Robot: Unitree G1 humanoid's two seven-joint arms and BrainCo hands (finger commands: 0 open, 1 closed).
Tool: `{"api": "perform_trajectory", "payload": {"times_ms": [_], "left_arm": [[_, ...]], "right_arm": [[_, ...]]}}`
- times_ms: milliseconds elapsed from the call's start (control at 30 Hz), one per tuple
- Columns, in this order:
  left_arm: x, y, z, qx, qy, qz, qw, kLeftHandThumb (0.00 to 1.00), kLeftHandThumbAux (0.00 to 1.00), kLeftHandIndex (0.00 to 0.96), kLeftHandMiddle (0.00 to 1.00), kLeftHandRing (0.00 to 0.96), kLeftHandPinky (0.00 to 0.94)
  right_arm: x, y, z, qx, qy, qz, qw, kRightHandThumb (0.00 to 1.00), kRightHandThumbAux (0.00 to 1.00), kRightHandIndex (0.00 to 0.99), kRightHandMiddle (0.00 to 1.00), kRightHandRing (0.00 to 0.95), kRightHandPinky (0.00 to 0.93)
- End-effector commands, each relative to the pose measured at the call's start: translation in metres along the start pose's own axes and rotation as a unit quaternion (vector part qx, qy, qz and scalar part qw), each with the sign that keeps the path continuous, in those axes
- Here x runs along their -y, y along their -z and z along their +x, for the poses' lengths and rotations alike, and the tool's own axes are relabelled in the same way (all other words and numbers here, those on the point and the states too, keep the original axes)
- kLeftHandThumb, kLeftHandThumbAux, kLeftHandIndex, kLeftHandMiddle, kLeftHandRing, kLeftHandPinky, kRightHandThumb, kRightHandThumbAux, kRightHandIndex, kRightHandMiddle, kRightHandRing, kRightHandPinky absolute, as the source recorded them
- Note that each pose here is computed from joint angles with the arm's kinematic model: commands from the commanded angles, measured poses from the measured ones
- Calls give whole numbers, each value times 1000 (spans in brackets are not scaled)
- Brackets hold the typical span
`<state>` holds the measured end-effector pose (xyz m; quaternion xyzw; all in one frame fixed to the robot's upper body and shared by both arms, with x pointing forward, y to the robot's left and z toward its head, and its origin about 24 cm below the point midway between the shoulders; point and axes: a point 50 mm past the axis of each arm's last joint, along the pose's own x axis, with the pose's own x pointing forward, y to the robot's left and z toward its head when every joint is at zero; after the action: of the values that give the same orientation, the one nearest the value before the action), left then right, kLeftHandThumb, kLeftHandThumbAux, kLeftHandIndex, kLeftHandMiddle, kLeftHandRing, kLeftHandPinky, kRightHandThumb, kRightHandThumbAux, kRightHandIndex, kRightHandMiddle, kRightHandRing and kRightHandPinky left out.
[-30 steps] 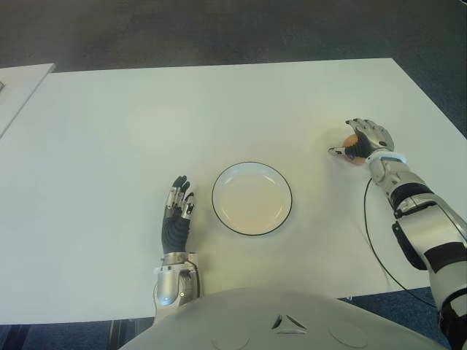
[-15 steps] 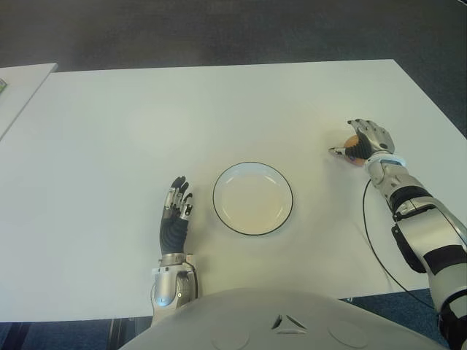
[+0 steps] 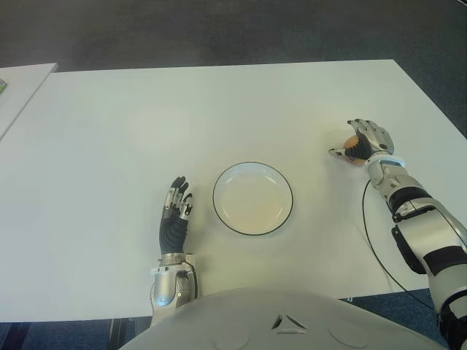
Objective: Put the apples into the plate.
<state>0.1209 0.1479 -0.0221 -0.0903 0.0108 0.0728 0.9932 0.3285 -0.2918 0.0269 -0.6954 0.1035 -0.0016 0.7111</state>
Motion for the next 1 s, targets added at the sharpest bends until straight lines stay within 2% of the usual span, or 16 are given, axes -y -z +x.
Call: {"api": "perform_trajectory", "payload": {"times_ms": [33, 67, 100, 133, 167, 233, 267, 333, 400, 433, 533, 633, 733, 1000], "left_arm": [[-4, 6, -4, -19, -1, 6, 1000, 29, 539, 49, 44, 23, 3], [-4, 6, -4, -18, -1, 7, 1000, 29, 541, 49, 44, 25, 7], [-4, 6, -3, -17, -2, 7, 1000, 30, 543, 50, 45, 26, 9], [-4, 6, -3, -17, -1, 7, 1000, 30, 544, 50, 46, 27, 10], [-4, 6, -3, -17, 0, 7, 1000, 29, 546, 50, 47, 29, 8], [-4, 7, -3, -16, 0, 8, 1000, 24, 548, 50, 49, 31, 3], [-4, 7, -3, -16, 1, 9, 1000, 24, 548, 50, 50, 31, 3], [-5, 7, -2, -14, 1, 11, 1000, 15, 549, 48, 51, 32, 3], [-5, 7, -2, -12, 1, 12, 1000, 11, 548, 47, 51, 32, 4], [-5, 7, -1, -10, 1, 11, 1000, 10, 546, 47, 52, 32, 4], [-5, 7, -1, -5, 0, 8, 1000, 18, 536, 47, 56, 33, 10], [-6, 8, -1, -4, -3, 6, 1000, 30, 527, 48, 59, 35, 13], [-6, 8, -1, -1, -9, 5, 1000, 45, 523, 51, 61, 39, 28], [-5, 5, 3, 22, -20, -10, 999, 91, 513, 71, 88, 63, 61]], "right_arm": [[-33, -2, -15, -2, -68, 11, 998, 341, 466, 70, 74, 73, 107], [-34, -2, -15, -4, -66, 13, 998, 371, 474, 125, 116, 113, 141], [-34, -2, -15, -4, -64, 14, 998, 418, 484, 192, 206, 203, 222], [-34, -3, -15, -5, -60, 15, 998, 436, 487, 217, 238, 235, 252], [-35, -3, -15, -6, -56, 14, 998, 533, 565, 291, 369, 368, 382], [-35, -4, -16, -7, -52, 14, 999, 641, 646, 372, 516, 517, 540], [-37, -3, -17, -9, -51, 11, 999, 656, 657, 383, 536, 538, 562], [-42, -1, -20, -19, -48, 10, 999, 771, 668, 399, 520, 630, 630], [-43, -1, -21, -26, -43, 14, 999, 811, 672, 405, 512, 670, 648], [-44, -1, -22, -31, -38, 20, 999, 826, 674, 406, 510, 693, 626], [-44, -1, -22, -40, -30, 29, 998, 845, 676, 405, 513, 722, 411], [-45, -2, -22, -43, -23, 35, 998, 851, 678, 401, 516, 730, 271], [-45, -3, -23, -42, -16, 39, 998, 853, 679, 399, 518, 734, 194], [-42, -4, -23, -33, 8, 53, 998, 854, 680, 395, 516, 735, 130]]}}
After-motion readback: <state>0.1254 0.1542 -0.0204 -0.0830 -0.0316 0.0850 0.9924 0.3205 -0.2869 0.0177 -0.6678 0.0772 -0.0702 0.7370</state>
